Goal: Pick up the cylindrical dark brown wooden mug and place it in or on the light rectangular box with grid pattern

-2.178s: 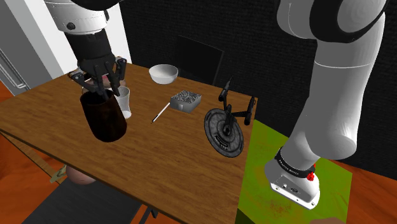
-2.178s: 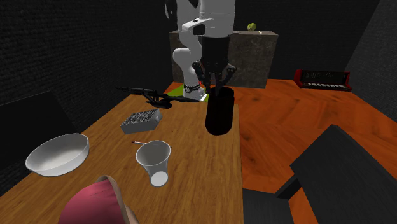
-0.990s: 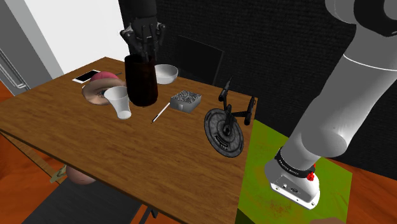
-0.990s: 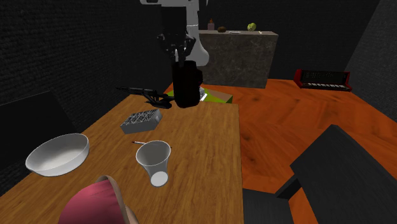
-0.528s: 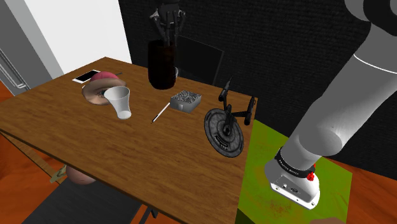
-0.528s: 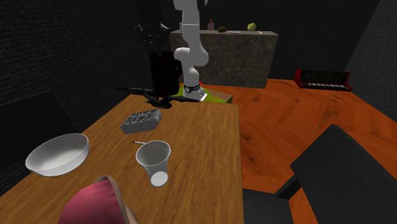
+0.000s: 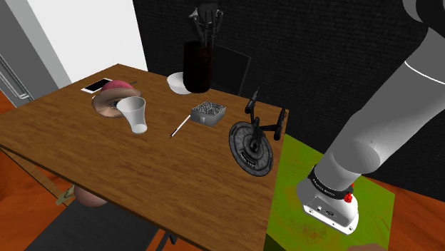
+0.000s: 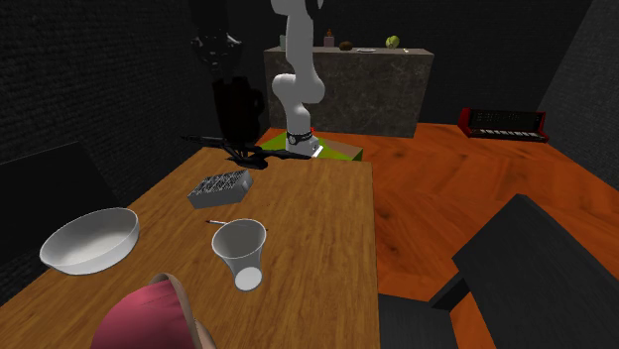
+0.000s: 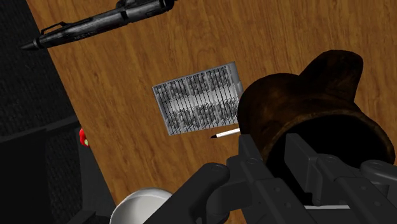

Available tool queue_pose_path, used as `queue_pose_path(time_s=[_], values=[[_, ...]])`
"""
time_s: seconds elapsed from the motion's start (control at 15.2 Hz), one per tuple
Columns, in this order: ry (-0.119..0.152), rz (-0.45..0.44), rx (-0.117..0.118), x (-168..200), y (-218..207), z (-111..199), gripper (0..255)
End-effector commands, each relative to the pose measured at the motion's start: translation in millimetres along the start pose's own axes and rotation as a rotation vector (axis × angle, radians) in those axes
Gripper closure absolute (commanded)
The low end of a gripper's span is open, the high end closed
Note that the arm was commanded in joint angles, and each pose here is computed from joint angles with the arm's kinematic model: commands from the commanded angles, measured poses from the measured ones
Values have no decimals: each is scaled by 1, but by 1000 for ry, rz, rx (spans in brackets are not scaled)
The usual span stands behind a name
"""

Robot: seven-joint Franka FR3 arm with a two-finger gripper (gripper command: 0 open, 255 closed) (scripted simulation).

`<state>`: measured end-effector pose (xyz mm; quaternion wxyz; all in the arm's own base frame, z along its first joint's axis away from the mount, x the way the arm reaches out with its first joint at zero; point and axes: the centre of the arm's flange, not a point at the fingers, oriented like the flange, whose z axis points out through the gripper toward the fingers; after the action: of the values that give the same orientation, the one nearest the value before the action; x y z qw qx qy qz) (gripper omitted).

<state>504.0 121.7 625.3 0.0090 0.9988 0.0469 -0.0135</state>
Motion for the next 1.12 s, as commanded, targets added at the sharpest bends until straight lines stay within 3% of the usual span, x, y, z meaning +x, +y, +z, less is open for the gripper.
queue_pose_path(time_s=[0.0,1.06], values=[[1,0,0,1,1,10,255],[1,0,0,3,-1,94,255]])
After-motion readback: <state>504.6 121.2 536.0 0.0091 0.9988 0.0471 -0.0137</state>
